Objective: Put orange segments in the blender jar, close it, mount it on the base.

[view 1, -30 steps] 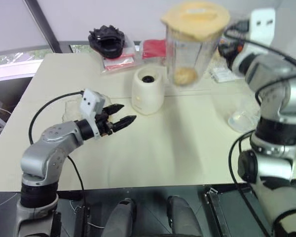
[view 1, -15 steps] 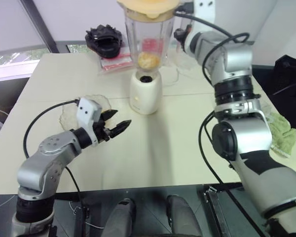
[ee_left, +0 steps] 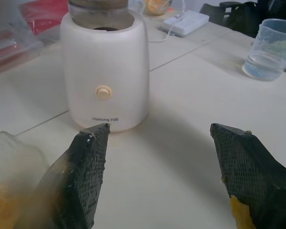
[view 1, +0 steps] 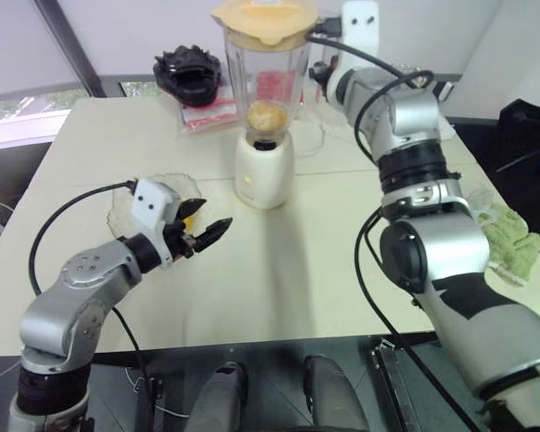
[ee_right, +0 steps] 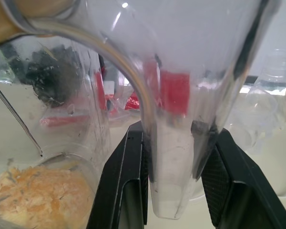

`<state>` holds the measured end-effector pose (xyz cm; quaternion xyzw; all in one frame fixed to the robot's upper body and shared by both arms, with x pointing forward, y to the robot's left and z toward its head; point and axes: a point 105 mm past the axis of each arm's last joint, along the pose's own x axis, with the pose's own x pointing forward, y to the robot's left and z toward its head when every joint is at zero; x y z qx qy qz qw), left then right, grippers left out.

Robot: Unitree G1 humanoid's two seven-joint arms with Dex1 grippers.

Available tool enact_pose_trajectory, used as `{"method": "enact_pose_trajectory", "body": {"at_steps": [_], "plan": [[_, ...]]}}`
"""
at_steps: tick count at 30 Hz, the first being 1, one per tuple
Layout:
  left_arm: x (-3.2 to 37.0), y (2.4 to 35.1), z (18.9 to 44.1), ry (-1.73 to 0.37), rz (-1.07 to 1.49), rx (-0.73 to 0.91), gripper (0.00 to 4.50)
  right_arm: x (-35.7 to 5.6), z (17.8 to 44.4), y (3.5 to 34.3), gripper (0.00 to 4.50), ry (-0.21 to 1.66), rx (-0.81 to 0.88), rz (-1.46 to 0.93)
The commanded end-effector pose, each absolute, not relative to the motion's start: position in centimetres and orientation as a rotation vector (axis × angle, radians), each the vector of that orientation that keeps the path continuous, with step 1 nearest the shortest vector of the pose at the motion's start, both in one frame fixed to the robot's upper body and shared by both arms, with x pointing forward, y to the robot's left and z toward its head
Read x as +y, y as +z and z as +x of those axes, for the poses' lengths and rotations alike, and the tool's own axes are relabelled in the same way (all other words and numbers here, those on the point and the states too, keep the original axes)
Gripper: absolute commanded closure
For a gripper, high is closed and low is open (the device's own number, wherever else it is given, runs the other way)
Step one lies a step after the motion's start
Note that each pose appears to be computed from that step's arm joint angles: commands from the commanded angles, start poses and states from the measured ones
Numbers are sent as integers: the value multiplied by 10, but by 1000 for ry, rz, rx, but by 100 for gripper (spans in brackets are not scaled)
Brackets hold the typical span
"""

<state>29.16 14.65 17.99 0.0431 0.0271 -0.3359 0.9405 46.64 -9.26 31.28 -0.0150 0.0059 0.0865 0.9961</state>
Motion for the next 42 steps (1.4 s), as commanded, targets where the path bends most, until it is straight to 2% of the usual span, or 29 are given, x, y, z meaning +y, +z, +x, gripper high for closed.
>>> {"method": "enact_pose_trajectory", "body": {"at_steps": [1,9,17,23,31,33,35,38,42], "plan": [[143,194,289,-707,110,4,99,-85,450,339,358,195,-77,-16],[140,194,292,-728,109,12,99,-82,440,327,358,173,-51,-5],[139,192,292,-735,106,20,99,-88,447,310,358,99,-63,-74],[141,192,293,-729,111,20,99,-86,453,281,358,117,-7,-170],[140,192,292,-729,112,14,99,-89,456,270,358,122,25,-180],[139,192,292,-730,111,13,94,-90,456,269,256,125,24,-169],[139,192,292,-732,110,13,94,-91,456,269,179,122,17,-176],[139,193,293,-735,104,11,94,-94,454,268,24,121,11,-193],[138,195,294,-734,83,-1,94,-105,448,257,24,118,23,-209]]}}
